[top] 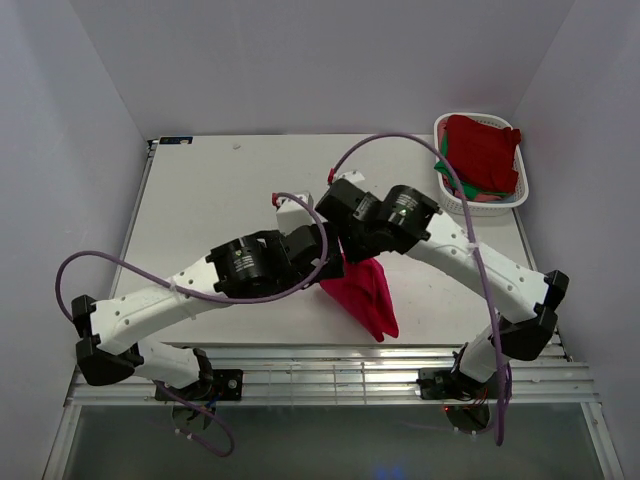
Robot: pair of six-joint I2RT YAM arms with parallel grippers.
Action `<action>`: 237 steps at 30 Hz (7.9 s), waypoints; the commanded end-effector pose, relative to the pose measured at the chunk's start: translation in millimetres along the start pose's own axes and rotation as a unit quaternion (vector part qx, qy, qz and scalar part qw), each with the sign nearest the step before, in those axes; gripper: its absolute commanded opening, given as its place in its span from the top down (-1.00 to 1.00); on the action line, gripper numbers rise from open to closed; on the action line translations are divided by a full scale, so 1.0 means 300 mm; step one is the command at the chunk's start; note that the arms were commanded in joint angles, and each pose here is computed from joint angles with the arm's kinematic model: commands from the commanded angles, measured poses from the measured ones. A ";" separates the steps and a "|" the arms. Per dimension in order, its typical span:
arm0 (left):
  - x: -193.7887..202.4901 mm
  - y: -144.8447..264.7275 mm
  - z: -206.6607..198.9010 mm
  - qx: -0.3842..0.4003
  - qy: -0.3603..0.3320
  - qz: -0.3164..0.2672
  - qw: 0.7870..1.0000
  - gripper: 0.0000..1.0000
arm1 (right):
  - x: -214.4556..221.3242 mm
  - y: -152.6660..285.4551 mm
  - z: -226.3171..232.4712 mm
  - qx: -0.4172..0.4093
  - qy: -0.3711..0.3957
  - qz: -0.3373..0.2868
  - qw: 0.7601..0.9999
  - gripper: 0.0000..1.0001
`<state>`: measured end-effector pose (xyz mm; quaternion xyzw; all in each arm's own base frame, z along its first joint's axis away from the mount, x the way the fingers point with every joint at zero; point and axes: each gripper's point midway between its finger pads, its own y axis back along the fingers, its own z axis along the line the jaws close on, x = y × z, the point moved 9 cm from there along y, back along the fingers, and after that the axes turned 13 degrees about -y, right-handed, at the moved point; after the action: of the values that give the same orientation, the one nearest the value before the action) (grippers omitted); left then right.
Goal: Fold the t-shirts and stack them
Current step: Flatten out the tshirt
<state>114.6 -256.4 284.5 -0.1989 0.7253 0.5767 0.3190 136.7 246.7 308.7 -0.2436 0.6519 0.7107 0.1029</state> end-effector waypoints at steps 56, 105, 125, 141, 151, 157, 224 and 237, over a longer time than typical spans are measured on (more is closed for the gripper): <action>0.117 -0.099 -0.095 0.145 -0.052 0.057 0.986 -0.96 | 0.284 -0.213 -0.077 0.036 0.002 0.074 0.997 0.84; -0.057 -0.121 0.264 -0.167 0.071 -0.045 0.982 -0.96 | -0.201 0.484 -0.061 -0.192 -0.108 -0.234 0.947 0.84; -0.131 -0.103 0.264 0.015 0.066 -0.078 0.995 -0.91 | -0.103 0.073 -0.184 0.086 -0.101 -0.137 0.982 0.76; 0.011 -0.363 0.142 -0.053 -0.022 0.025 0.998 -0.96 | 0.069 -0.239 -0.227 0.122 -0.083 0.027 0.989 0.01; 0.001 -0.500 0.245 -0.103 -0.033 0.040 0.993 -0.96 | -0.120 -0.419 -0.222 0.120 -0.060 -0.043 0.990 0.00; 0.050 -0.579 0.253 -0.105 -0.034 0.075 0.991 -0.96 | -0.165 -0.583 -0.251 0.142 -0.033 -0.004 0.989 0.00; -0.247 -0.534 0.218 -0.075 -0.086 -0.016 0.993 -0.41 | -0.250 -0.467 -0.200 0.085 -0.069 -0.007 0.994 0.14; -0.260 -0.783 0.296 -0.108 -0.128 0.005 0.986 -0.36 | -0.298 -0.558 -0.277 0.078 -0.091 0.004 0.993 0.17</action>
<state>332.6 -232.4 160.1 -0.1485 0.6163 0.6839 0.3611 304.8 203.6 199.9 -0.1570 0.7065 0.6688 0.1701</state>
